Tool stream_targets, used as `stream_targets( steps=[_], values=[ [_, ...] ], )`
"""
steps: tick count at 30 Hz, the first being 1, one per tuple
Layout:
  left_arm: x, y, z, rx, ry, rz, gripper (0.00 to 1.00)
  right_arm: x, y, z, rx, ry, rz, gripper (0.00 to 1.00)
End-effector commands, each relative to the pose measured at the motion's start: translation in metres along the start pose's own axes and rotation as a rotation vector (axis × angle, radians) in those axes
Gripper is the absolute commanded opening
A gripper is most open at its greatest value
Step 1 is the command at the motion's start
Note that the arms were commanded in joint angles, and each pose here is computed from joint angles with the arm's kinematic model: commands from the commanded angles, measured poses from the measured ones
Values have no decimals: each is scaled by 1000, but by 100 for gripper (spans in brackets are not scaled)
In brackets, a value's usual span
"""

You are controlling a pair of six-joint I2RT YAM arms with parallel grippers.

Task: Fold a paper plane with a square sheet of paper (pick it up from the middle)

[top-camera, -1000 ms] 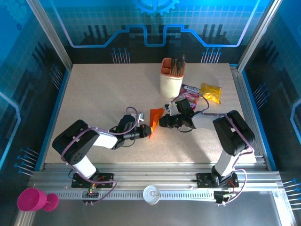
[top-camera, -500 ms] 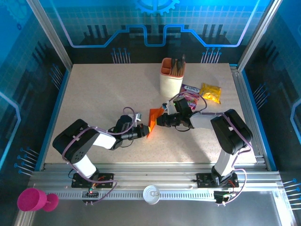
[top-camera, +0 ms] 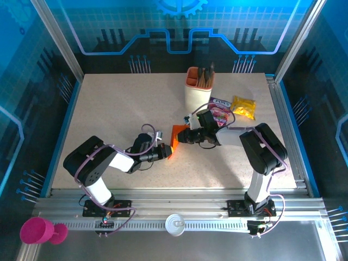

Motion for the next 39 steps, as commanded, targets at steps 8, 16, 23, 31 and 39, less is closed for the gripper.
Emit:
stream_targets(
  steps=[8, 16, 23, 31, 39],
  values=[
    [-3, 9, -4, 26, -7, -37, 0, -2, 0, 15, -31, 18, -4, 11],
    [-6, 14, -5, 38, -13, -63, 0, -5, -1, 22, -36, 26, -1, 11],
    [-7, 18, -6, 44, -18, -75, 0, -9, 0, 29, -45, 31, -4, 11],
    [-9, 17, -8, 58, -21, -84, 0, -9, -2, 37, -44, 44, -1, 11],
    [-11, 16, -8, 63, -21, -88, 0, -8, -9, 46, -35, 55, 19, 10]
  ],
)
Point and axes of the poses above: each hand's point on the last joint's axis, 136 mm out from that joint toward the fingers, its own z axis out along the fingers, its own y axis along the line the jaws close on, x = y × z, the point moved 9 cm from there along -z, back along the fingers, and after that the axes turned 15 degrees about -z, right-handed, at the moved point
